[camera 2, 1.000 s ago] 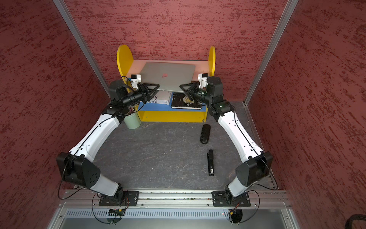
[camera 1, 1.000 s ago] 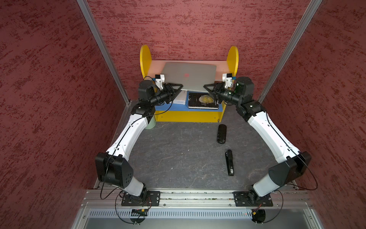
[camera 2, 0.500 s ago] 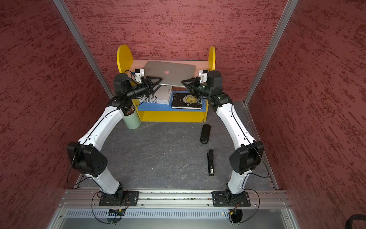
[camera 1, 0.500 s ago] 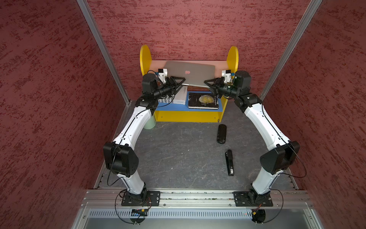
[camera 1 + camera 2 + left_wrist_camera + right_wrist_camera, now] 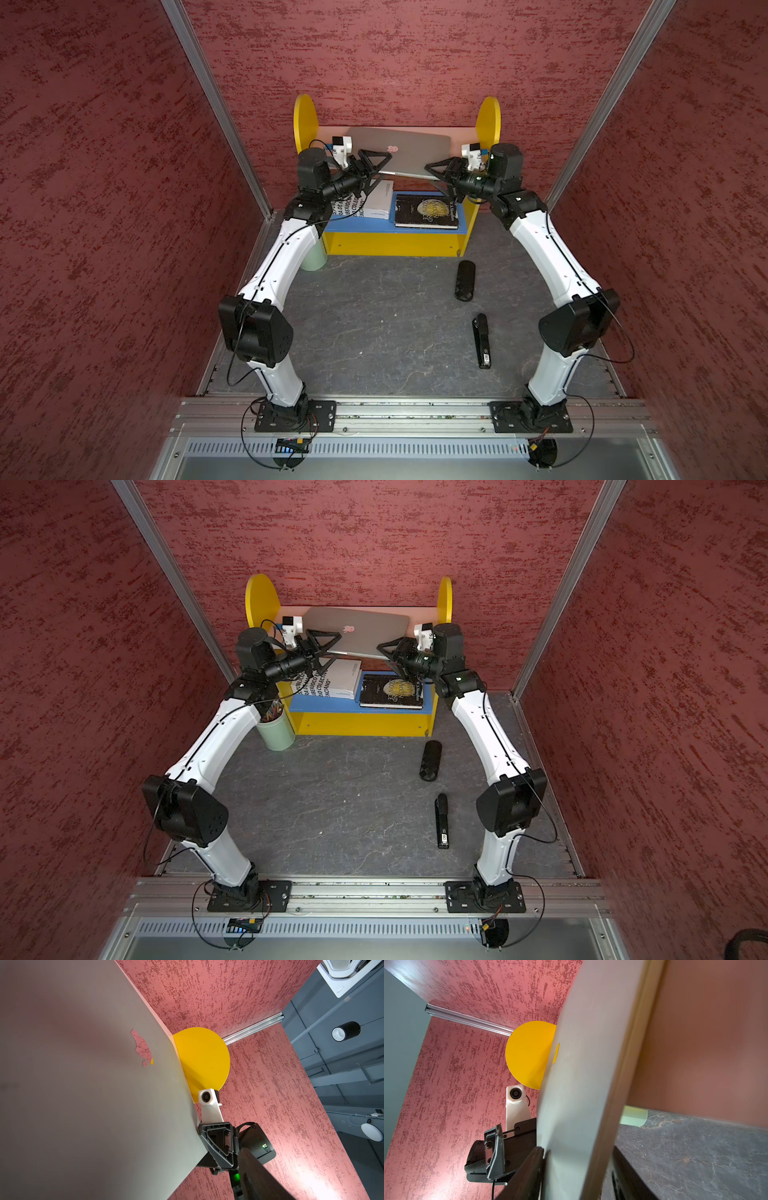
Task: Close the laptop lid and set it aside
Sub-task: Place the laptop on the shelf.
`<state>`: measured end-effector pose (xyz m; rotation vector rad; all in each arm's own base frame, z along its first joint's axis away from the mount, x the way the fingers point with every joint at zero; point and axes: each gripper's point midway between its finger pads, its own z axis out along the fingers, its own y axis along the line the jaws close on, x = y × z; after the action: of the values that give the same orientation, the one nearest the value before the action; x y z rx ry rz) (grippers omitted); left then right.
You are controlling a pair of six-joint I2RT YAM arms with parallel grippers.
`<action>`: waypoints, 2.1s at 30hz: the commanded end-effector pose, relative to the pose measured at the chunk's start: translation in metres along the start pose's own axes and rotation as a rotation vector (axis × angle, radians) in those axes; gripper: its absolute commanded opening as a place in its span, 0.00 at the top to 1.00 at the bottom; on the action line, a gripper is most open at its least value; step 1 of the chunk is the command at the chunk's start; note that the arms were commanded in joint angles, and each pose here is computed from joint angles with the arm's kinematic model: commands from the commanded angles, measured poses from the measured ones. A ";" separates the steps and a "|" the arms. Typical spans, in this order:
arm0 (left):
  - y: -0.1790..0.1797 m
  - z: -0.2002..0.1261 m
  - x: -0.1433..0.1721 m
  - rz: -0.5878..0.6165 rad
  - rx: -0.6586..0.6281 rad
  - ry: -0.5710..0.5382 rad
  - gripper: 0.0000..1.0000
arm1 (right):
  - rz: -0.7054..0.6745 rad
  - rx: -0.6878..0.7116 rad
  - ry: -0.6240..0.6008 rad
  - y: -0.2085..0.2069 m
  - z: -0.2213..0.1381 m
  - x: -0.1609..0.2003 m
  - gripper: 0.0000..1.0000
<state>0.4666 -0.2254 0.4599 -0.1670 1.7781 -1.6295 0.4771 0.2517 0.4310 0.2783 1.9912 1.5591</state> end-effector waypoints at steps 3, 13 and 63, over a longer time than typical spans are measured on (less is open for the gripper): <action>-0.028 -0.004 -0.007 0.088 0.058 -0.018 0.13 | -0.005 0.007 -0.012 0.002 -0.009 -0.009 0.40; -0.027 -0.010 -0.004 0.097 0.028 -0.018 0.00 | -0.042 -0.009 -0.029 0.019 -0.029 -0.015 0.34; 0.028 -0.063 0.006 0.051 -0.059 0.054 0.67 | -0.079 0.015 0.094 0.015 0.011 0.046 0.72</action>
<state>0.4323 -0.1745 0.4207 -0.1395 1.8759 -1.5689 0.4400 0.2885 0.4190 0.1513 2.0868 1.5699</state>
